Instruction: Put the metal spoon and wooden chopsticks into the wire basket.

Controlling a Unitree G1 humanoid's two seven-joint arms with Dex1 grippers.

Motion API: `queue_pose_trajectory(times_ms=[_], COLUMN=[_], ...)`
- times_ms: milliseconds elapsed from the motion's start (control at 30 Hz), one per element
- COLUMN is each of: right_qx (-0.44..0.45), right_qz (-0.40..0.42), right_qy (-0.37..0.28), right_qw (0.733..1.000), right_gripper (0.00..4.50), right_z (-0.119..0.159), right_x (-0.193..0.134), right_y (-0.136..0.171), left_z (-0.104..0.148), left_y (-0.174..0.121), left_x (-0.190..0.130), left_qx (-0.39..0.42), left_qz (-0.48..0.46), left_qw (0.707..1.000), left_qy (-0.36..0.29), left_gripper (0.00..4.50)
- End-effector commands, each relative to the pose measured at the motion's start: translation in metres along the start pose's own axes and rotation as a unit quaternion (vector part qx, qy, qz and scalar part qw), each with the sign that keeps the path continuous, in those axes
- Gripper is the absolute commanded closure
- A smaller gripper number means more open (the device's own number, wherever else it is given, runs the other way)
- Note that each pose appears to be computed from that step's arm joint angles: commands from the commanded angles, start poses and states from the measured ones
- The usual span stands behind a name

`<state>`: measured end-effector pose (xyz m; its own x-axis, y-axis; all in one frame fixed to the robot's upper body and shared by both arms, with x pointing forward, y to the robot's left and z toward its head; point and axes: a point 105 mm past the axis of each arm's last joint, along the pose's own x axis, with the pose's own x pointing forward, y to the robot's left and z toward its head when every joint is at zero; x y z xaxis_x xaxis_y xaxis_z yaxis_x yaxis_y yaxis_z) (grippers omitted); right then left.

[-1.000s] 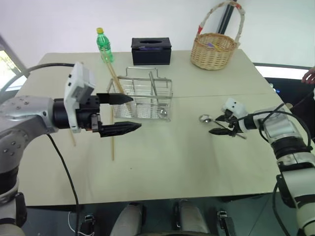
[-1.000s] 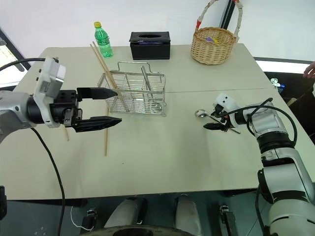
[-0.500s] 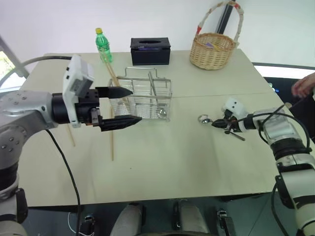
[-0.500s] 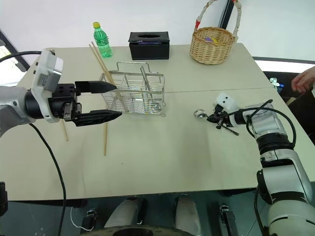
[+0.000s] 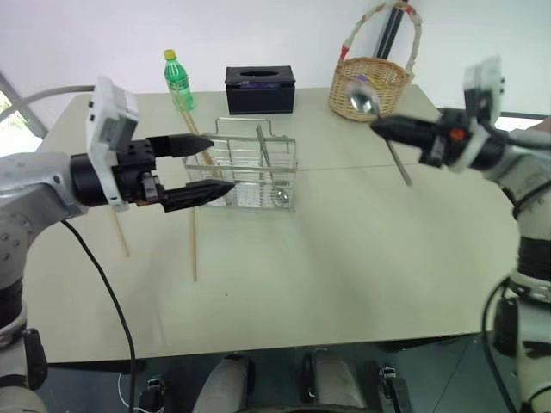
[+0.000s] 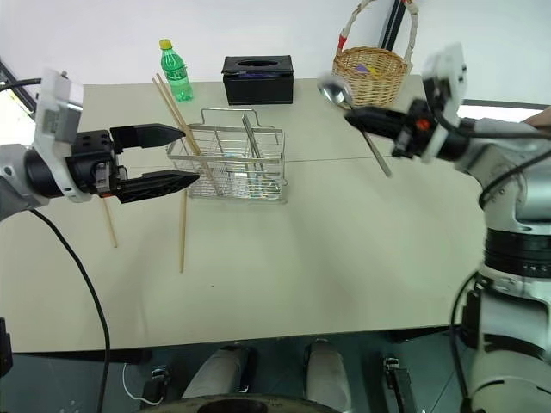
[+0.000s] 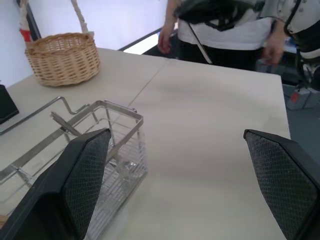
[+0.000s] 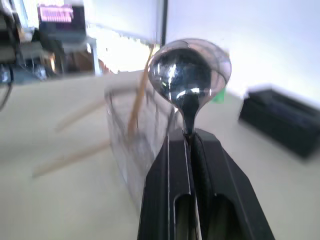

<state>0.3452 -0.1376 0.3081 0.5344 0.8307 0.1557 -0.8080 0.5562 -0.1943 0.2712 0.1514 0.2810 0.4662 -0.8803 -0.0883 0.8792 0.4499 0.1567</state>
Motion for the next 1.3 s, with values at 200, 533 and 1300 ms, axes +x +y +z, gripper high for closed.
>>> queue_pose_trajectory(times_ms=[200, 533, 1300], right_qx=[0.009, 0.065, 0.096], right_qz=[-0.109, -0.097, -0.148], right_qy=[-0.082, -0.149, -0.163], right_qw=[0.991, 0.982, 0.971], right_gripper=[4.49, 4.49, 0.41], right_z=[-0.004, -0.007, -0.044], right_x=[0.076, 0.111, 0.103], right_y=[-0.004, 0.013, 0.016], left_z=[0.013, 0.014, 0.023], left_y=[0.009, 0.008, 0.014], left_x=[-0.01, -0.02, -0.026], left_qx=[0.032, 0.035, 0.039], left_qz=[0.035, 0.064, 0.09], left_qw=[0.999, 0.997, 0.995], left_qy=[-0.018, -0.016, -0.03], left_gripper=[0.0, 0.0, 0.0])
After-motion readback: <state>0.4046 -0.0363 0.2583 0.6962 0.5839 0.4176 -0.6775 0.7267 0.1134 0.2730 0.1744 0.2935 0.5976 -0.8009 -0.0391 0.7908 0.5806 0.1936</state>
